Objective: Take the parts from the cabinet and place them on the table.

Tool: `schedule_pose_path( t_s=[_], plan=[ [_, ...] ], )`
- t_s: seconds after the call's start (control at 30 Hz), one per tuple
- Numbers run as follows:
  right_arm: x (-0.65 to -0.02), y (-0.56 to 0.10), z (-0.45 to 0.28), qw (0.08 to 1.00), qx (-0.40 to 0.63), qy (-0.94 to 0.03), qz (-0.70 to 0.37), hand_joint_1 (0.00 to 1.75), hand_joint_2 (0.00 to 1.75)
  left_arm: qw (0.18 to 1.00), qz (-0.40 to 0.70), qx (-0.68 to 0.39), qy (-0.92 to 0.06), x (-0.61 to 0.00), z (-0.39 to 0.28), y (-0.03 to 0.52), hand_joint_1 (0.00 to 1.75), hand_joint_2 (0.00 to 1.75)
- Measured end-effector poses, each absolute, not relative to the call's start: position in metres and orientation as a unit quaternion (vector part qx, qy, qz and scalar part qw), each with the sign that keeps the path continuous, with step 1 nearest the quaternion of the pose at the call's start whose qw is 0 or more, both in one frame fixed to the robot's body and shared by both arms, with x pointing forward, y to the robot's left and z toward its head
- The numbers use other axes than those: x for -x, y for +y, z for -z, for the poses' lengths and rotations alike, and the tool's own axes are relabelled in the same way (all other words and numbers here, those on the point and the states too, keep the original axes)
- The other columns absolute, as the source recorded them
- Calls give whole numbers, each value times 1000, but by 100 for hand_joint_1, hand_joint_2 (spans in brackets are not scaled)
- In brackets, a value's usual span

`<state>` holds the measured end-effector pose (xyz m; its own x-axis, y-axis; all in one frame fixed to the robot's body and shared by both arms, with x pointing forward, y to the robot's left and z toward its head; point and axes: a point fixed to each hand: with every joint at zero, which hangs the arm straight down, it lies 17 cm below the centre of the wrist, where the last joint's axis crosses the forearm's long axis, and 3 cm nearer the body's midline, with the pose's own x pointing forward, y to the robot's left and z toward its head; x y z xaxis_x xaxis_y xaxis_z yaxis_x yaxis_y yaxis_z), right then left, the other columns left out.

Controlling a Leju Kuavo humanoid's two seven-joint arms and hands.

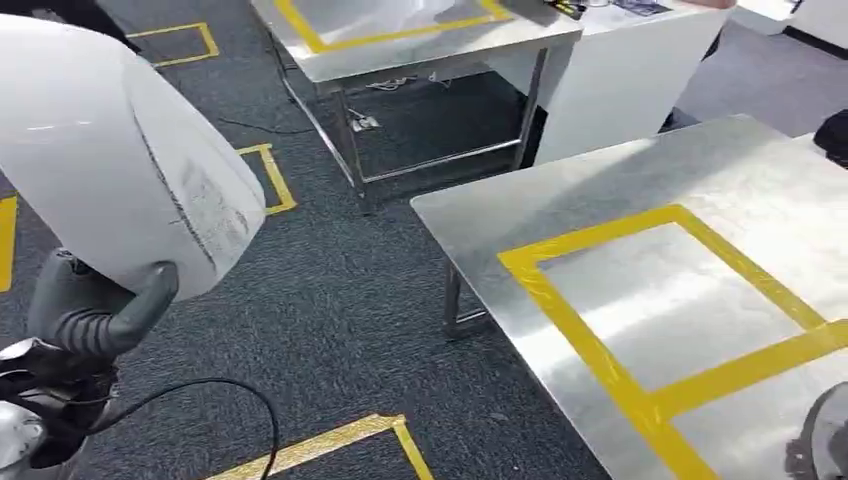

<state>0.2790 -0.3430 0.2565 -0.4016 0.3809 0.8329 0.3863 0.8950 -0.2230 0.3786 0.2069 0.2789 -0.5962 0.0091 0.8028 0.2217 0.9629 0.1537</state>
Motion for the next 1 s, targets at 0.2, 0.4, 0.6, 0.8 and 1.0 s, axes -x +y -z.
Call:
schedule_pose_path(
  t_s=[0.2, 0.4, 0.6, 0.8, 1.0],
  plan=[
    [-277, -346, -255, 499, 230, -836, 7, 0, 0, 453, 117, 63, -881, -382, -273, 210, 175, 175],
    [-274, -351, -255, 498, 236, -834, 10, 0, 0, 451, 116, 64, -883, -387, -276, 211, 175, 175],
    [-272, -354, -259, 494, 240, -836, 11, 0, 0, 451, 118, 67, -882, -389, -276, 209, 175, 175],
    [-272, -357, -262, 490, 244, -837, 13, 0, 0, 454, 121, 68, -880, -392, -275, 208, 175, 175],
    [-270, -357, -265, 487, 244, -838, 14, 0, 0, 448, 123, 70, -883, -394, -280, 205, 175, 175]
  ],
)
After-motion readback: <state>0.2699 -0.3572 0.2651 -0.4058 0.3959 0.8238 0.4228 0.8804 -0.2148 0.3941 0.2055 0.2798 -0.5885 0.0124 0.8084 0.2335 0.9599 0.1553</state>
